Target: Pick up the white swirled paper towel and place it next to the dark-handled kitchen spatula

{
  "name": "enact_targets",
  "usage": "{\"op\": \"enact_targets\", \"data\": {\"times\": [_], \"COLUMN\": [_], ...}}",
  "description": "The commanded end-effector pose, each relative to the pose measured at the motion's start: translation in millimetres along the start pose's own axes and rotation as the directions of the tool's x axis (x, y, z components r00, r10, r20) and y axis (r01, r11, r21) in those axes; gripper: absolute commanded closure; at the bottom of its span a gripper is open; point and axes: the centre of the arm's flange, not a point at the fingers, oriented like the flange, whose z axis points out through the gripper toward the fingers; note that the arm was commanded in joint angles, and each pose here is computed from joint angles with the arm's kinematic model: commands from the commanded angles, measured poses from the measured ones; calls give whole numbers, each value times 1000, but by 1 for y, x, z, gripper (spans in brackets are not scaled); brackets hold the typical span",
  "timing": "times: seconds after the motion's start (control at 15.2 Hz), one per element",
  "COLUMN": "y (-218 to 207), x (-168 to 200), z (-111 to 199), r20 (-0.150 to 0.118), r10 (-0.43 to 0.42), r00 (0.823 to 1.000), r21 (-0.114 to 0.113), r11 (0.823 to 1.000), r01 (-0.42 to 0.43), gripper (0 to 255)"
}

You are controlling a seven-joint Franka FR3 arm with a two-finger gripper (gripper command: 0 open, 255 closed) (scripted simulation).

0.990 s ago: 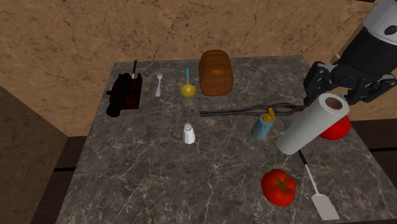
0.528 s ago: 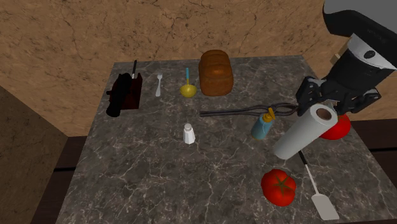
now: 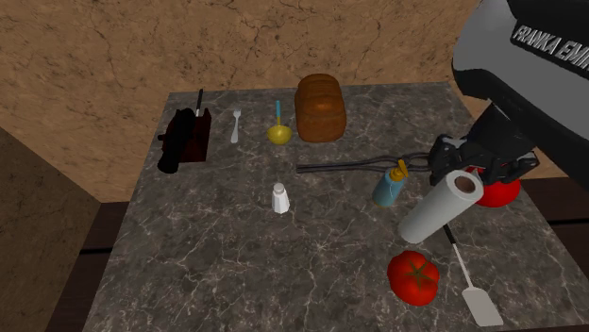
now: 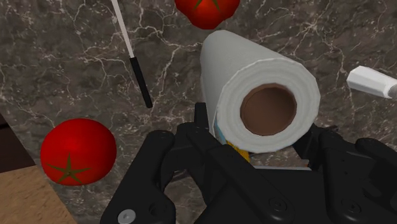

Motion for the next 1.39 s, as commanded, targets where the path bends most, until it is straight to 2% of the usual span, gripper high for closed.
{"op": "enact_targets", "data": {"times": [0.0,1.06,1.32], "y": [0,5,5], "x": [1,5,5], "z": [10,94,94], "r20": [-1,-1,-1], "r10": [0,0,0], "r00": [1000,1000,1000], "r21": [0,0,0], "r11": [1000,1000,1000], "r01": [0,0,0], "gripper": [255,255,255]}}
